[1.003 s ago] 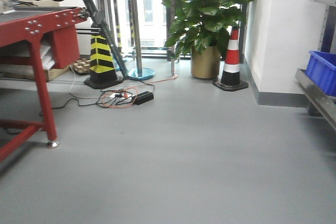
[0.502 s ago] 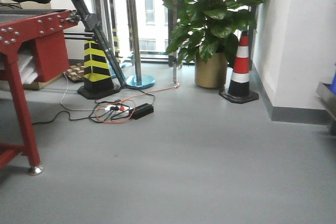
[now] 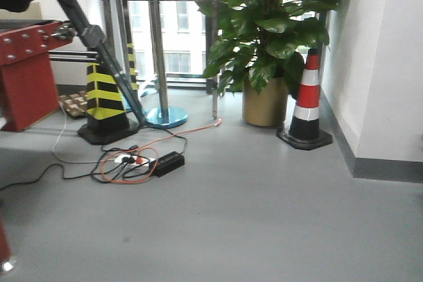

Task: Stack silver trays without gaps
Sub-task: 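Carry the tray in both grippers while driving across the room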

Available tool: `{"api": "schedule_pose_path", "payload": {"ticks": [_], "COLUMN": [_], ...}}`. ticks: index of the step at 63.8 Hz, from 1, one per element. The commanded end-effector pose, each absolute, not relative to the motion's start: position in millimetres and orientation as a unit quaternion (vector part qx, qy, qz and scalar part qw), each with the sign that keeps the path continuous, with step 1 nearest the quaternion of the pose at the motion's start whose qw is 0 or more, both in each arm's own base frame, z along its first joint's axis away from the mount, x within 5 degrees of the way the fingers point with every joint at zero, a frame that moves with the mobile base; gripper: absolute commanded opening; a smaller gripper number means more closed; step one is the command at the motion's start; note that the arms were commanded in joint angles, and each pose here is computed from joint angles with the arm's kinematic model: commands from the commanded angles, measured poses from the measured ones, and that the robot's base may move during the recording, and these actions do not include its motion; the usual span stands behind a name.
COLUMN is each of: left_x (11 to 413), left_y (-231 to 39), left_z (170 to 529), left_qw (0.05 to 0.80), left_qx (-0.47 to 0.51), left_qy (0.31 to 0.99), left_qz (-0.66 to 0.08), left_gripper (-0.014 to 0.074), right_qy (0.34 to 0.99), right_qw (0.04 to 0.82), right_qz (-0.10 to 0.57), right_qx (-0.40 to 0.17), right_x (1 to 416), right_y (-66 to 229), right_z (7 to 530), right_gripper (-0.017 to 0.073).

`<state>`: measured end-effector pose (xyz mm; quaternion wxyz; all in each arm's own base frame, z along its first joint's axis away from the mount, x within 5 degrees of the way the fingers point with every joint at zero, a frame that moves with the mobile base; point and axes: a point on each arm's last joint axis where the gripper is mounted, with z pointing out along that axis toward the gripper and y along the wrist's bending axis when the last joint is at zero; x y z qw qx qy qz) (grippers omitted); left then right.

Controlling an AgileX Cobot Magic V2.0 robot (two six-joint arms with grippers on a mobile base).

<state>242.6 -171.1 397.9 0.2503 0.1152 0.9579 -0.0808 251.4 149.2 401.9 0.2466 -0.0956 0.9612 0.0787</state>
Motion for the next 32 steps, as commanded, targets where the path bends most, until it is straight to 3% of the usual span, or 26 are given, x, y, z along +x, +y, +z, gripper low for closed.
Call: {"api": "schedule_pose_path", "payload": {"ticks": [1,32], "left_x": [230.0,229.9], "left_y": [-163.1,-163.2], "left_z": [412.9,412.9], "left_qw": [0.255,0.255], "left_qx": [0.131,0.131], "left_qy": [0.955,0.955], "left_qz": [-0.073,-0.074], "left_gripper": [-0.0048,-0.0048], "right_qy": [0.955,0.955], "right_qw": [0.269,0.268], "right_qz": [0.076,0.076], "right_qx": [-0.102,-0.102], "right_x": [239.3,239.6], "right_y": [139.5,139.7], "right_z": [421.3,421.1], "right_gripper": [0.0056,0.0056]}}
